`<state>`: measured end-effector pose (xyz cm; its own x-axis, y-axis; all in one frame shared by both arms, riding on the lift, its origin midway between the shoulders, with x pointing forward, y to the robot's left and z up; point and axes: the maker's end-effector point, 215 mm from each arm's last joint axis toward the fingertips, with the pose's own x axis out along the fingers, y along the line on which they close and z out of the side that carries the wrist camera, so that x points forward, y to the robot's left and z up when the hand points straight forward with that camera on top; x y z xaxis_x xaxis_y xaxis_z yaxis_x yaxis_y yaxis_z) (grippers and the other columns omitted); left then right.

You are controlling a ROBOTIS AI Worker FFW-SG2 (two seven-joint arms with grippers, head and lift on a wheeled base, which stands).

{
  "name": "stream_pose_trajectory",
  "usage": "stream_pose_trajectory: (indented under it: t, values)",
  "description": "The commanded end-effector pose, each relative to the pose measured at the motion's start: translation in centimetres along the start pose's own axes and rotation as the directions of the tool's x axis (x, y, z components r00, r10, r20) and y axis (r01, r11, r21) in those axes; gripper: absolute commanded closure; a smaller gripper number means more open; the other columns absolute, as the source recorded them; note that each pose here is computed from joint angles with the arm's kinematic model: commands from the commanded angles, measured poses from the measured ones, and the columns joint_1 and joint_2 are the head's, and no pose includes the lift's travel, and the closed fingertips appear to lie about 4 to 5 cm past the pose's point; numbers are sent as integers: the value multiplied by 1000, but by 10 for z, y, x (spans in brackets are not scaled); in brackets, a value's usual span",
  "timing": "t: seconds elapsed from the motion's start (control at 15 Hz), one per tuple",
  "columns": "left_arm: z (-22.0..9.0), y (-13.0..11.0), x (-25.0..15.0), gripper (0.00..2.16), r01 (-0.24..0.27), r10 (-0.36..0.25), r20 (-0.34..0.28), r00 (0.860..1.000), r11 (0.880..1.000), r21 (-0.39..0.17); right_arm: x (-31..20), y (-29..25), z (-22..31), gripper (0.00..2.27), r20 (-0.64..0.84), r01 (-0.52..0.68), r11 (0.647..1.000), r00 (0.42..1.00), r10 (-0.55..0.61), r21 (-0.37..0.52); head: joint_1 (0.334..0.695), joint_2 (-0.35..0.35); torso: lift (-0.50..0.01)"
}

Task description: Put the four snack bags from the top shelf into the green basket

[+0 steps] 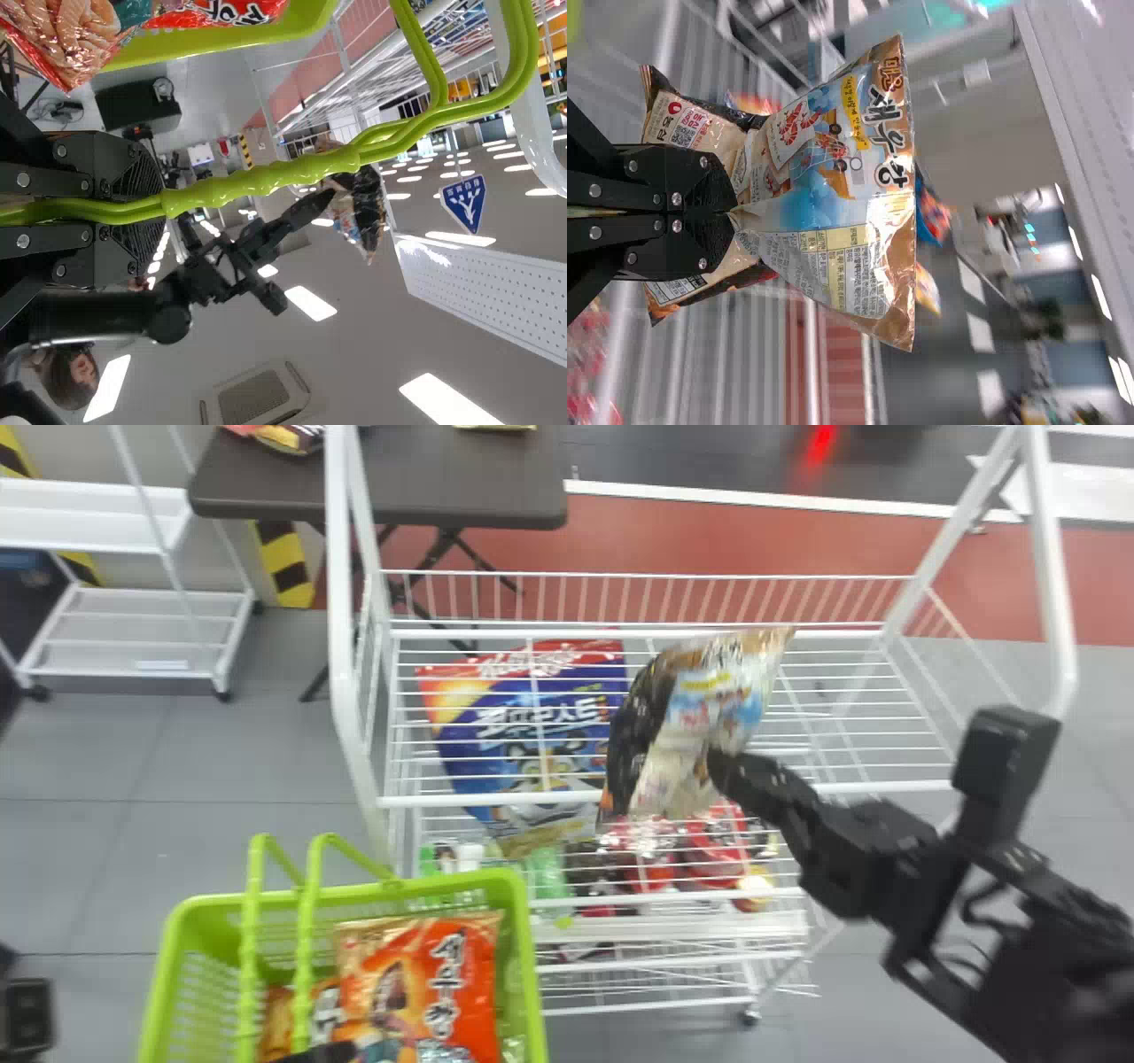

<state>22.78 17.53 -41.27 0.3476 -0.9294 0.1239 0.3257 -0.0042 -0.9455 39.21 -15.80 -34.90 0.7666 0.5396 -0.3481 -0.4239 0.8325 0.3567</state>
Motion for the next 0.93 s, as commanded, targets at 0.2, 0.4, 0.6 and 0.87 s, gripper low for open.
stream_pose_trajectory:
  t: [0.2,0.4,0.6,0.87]
  values:
    - [0,-4,4,2148,18,-18,-5,1000,1000,2,-9,111,-83,2260,-165,-265,938,938,304,222,695,136,0]
    - [-1,-5,5,2148,19,-19,-7,1000,1000,-15,0,153,-116,2260,-197,-343,882,887,417,323,695,272,0]
    - [-2,-6,6,2148,21,-22,-13,1000,1000,-20,23,172,-162,2260,-220,-375,815,836,503,441,695,350,0]
    - [-2,-9,9,2148,33,-34,-17,999,999,-30,44,171,-193,2256,-199,-382,759,813,547,527,695,350,0]
